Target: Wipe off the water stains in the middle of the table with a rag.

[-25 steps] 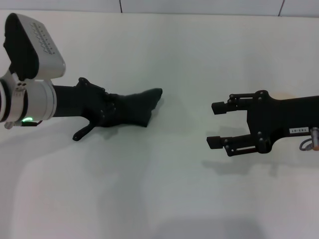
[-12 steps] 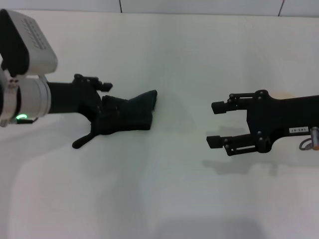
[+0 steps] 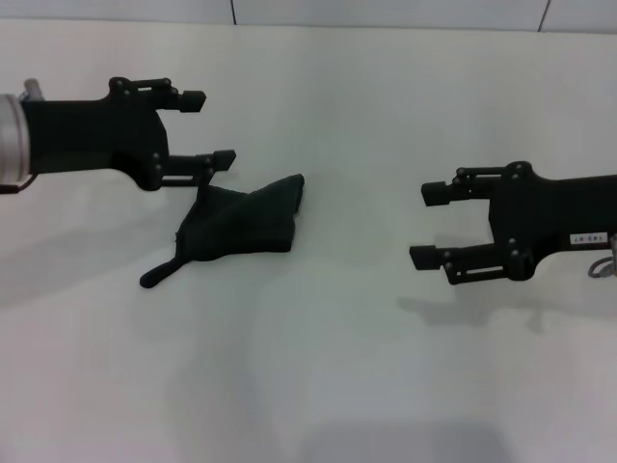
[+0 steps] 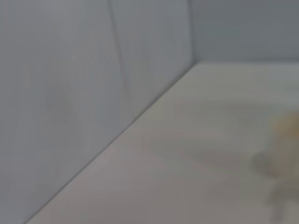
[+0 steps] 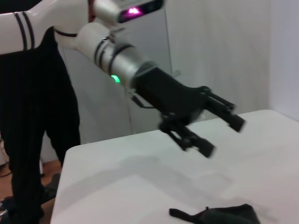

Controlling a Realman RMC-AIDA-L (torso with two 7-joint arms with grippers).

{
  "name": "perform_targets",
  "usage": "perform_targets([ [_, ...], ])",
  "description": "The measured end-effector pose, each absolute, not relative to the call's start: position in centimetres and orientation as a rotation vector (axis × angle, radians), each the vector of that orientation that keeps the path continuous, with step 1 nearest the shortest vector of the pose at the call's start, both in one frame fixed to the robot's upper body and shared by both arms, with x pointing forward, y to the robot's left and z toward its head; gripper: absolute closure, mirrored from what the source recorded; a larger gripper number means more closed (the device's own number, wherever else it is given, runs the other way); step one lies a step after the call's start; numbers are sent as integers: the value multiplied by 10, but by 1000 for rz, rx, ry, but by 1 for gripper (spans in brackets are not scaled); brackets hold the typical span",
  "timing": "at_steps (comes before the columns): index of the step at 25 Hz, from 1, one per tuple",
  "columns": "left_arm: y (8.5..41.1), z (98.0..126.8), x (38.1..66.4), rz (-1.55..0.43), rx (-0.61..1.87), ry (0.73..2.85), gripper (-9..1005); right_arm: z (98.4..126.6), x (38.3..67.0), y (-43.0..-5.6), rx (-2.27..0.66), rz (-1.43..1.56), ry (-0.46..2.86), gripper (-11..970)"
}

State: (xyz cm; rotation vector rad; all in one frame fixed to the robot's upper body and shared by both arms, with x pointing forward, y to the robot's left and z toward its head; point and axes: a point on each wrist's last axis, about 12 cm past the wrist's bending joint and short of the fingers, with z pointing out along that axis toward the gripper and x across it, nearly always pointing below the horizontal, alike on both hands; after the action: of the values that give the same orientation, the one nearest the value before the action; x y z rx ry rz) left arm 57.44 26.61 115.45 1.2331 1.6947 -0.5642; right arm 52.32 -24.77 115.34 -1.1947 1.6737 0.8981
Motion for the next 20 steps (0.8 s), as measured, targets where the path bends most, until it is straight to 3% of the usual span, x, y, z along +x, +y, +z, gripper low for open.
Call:
perform_targets([
  [11, 288, 1164, 534, -872, 1306, 1578, 235, 1154, 525, -264, -1142, 858, 1701, 192],
  [20, 300, 1156, 526, -927, 1253, 1599, 239, 1153, 525, -266, -1140, 850, 1708, 193],
])
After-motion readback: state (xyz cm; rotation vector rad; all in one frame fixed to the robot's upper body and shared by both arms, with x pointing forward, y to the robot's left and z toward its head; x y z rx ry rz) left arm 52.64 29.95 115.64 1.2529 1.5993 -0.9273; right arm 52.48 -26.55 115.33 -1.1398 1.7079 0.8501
